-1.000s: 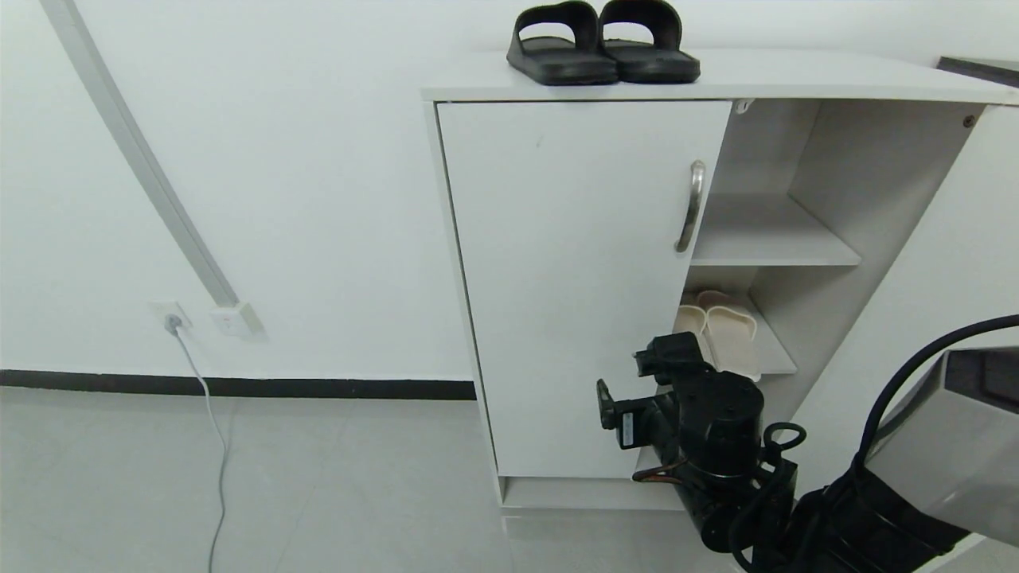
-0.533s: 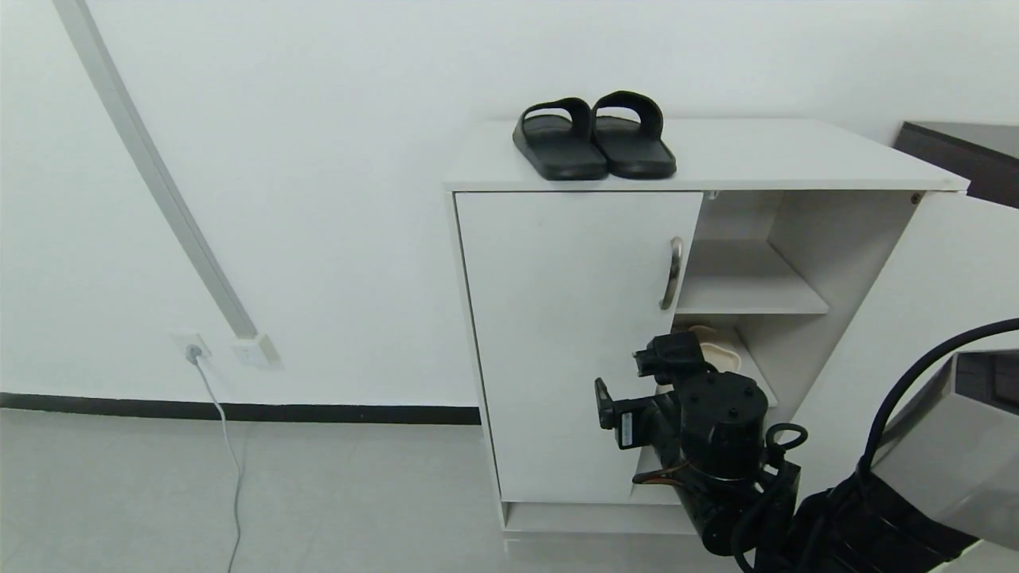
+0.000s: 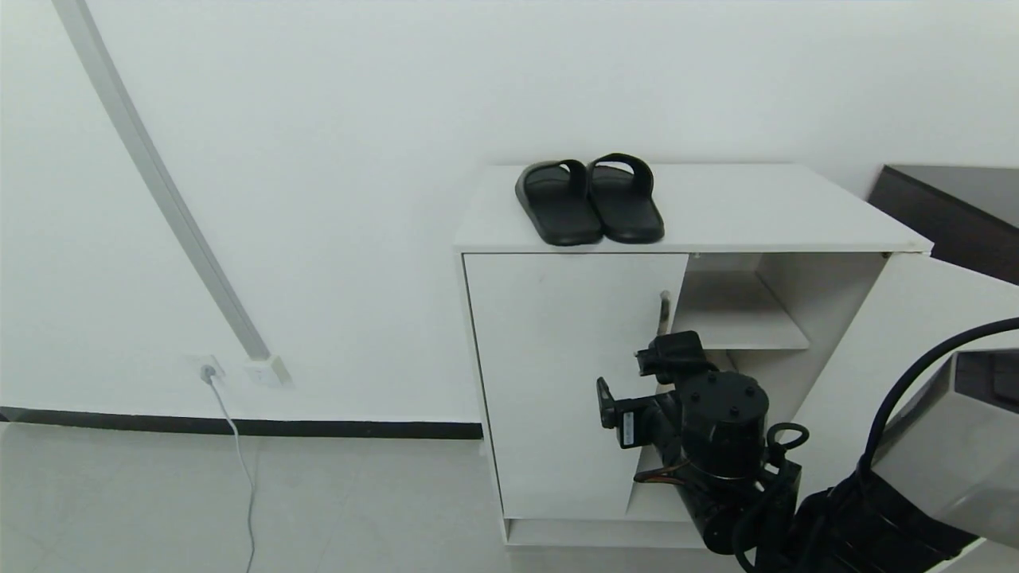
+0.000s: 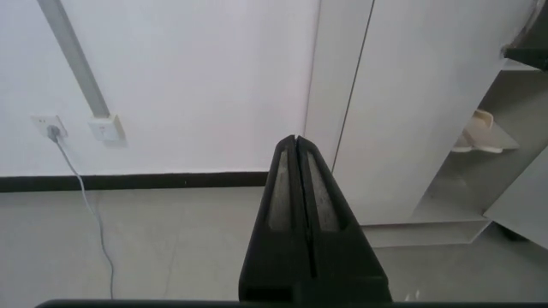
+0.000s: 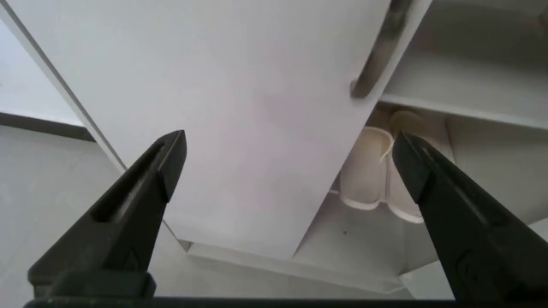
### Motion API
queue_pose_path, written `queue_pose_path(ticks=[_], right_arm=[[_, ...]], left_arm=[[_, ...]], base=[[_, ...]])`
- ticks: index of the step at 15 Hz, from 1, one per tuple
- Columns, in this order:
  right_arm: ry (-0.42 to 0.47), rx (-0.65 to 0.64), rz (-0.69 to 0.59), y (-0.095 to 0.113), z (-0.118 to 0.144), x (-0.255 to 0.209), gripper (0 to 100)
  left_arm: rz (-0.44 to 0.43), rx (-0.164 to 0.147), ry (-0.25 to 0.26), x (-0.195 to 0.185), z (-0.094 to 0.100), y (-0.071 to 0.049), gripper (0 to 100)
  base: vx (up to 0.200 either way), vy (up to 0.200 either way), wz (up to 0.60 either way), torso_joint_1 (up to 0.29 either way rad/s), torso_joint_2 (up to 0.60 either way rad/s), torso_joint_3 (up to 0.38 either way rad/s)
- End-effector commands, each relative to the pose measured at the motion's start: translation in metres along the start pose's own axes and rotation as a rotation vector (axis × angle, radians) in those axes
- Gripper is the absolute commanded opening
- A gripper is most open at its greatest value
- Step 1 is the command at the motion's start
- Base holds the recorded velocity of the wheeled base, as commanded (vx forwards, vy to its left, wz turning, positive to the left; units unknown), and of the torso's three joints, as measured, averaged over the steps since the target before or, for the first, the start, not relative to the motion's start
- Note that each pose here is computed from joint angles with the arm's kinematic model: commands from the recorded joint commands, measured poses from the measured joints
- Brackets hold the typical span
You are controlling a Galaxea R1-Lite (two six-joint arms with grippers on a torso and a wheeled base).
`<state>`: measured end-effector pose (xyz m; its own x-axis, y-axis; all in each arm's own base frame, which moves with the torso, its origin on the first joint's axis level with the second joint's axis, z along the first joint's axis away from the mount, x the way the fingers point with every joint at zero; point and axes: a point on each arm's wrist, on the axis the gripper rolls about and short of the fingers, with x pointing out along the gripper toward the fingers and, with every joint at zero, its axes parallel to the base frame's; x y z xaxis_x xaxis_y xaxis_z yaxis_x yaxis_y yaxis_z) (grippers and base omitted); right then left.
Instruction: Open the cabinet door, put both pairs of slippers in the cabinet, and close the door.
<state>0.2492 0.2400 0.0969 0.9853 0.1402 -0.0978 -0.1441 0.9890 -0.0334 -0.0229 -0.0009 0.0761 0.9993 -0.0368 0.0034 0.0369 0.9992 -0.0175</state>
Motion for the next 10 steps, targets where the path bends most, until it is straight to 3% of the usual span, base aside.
queue_pose_path(ticks=[1, 10], right_arm=[[0.000, 0.000, 0.001, 0.0003, -0.0005, 0.0002, 100], [0.000, 0.000, 0.002, 0.0007, -0.0005, -0.0001, 100]], left_arm=[[0.000, -0.001, -0.001, 0.0000, 0.0001, 0.0000, 0], [0.000, -0.001, 0.000, 0.0000, -0.0001, 0.0000, 0]], base=[[0.000, 0.000, 0.00, 0.203, -0.49, -0.310], [0.000, 0.000, 0.00, 0.219, -0.53, -0.320]])
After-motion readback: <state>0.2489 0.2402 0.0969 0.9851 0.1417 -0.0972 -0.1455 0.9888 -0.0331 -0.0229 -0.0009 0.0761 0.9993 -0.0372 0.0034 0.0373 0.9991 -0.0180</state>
